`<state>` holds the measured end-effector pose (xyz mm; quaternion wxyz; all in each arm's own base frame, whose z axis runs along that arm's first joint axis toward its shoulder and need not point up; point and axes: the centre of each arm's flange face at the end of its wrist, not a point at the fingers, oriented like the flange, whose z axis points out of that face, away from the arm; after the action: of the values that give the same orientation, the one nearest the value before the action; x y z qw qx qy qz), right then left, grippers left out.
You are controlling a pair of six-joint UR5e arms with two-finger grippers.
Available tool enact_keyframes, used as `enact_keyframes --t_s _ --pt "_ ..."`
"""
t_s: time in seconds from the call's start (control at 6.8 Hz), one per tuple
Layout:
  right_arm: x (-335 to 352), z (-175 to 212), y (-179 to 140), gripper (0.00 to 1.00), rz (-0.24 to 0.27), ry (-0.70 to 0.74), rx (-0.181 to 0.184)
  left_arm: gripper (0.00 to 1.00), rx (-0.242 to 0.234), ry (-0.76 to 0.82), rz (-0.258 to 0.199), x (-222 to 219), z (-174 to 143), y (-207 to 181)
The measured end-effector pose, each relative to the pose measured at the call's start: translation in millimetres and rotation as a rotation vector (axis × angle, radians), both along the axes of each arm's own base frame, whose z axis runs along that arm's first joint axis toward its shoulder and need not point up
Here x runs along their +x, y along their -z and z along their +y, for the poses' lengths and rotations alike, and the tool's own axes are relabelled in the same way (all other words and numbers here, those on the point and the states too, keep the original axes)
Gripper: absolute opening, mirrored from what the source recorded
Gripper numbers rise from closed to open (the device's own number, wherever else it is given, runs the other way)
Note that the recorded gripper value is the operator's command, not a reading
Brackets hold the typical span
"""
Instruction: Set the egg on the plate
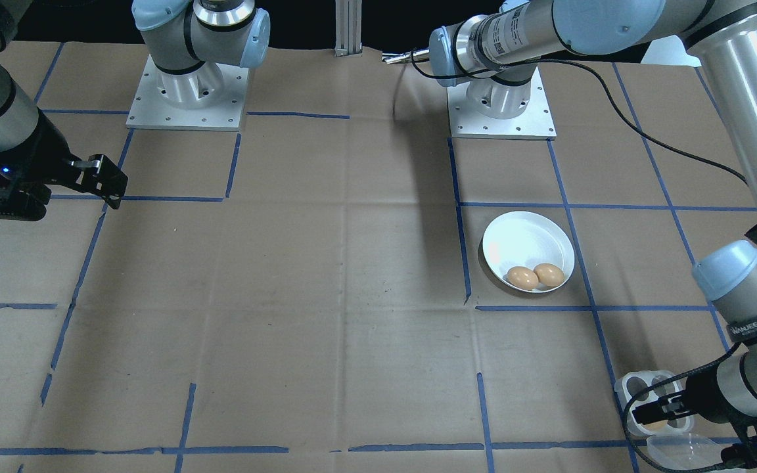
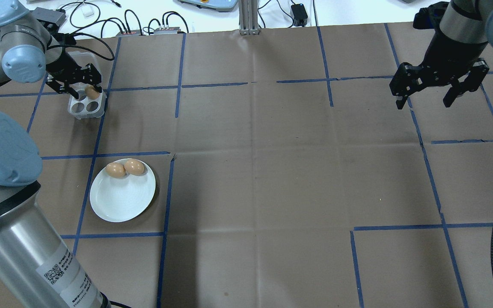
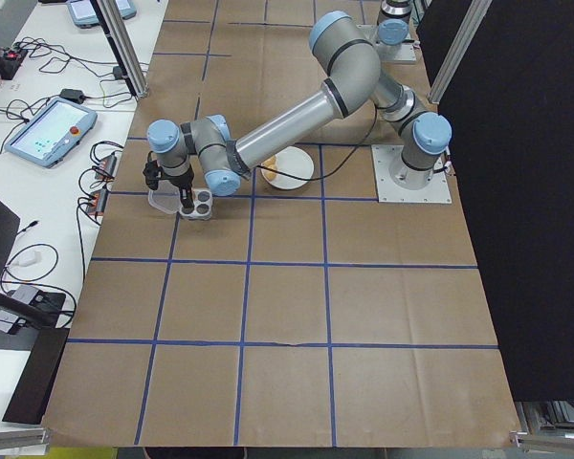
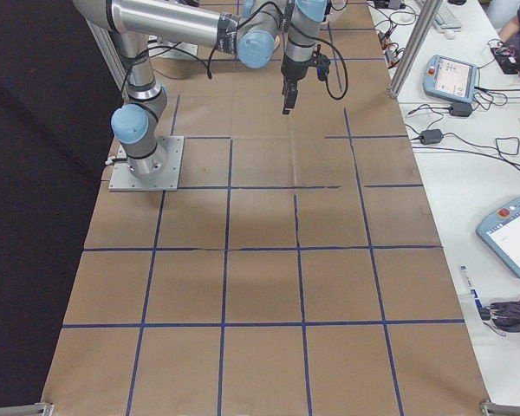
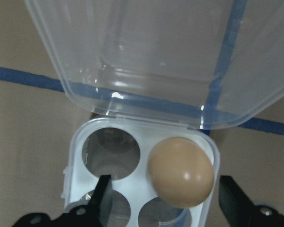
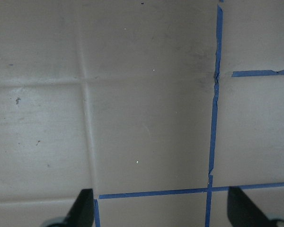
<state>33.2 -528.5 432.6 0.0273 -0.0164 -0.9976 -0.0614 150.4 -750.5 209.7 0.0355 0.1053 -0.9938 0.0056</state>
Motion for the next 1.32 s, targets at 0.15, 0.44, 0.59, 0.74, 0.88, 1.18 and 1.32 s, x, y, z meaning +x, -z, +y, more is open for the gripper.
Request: enact_keyframes --t_s 0.15,0.44,0.59,0.74,0.88,1.18,1.32 --pt "0.0 0.0 0.0 1.0 0.0 0.0 0.0 0.82 -0.003 0.0 0.004 -0.2 -0.8 -0.7" --pt "0.0 0.0 0.0 1.0 0.0 0.0 0.0 0.81 -0.007 0.001 0.009 -1.3 -1.4 -0.3" --pt "0.0 0.0 0.0 1.0 0.0 0.0 0.0 0.74 -0.007 0.001 0.009 -1.7 -1.5 0.2" --pt "0.0 0.0 0.0 1.0 0.0 0.0 0.0 0.63 -0.007 0.001 0.009 -1.6 -1.6 0.3" --pt "0.0 0.0 0.0 1.0 0.0 0.0 0.0 0.56 -0.007 0.001 0.008 -1.2 -1.5 0.3" --pt "0.0 0.0 0.0 1.0 0.0 0.0 0.0 0.33 -0.006 -0.001 0.009 -1.0 -1.4 0.4" --pt "0.0 0.0 0.0 1.0 0.0 0.0 0.0 0.21 -0.005 -0.005 0.008 -1.4 -1.4 0.2"
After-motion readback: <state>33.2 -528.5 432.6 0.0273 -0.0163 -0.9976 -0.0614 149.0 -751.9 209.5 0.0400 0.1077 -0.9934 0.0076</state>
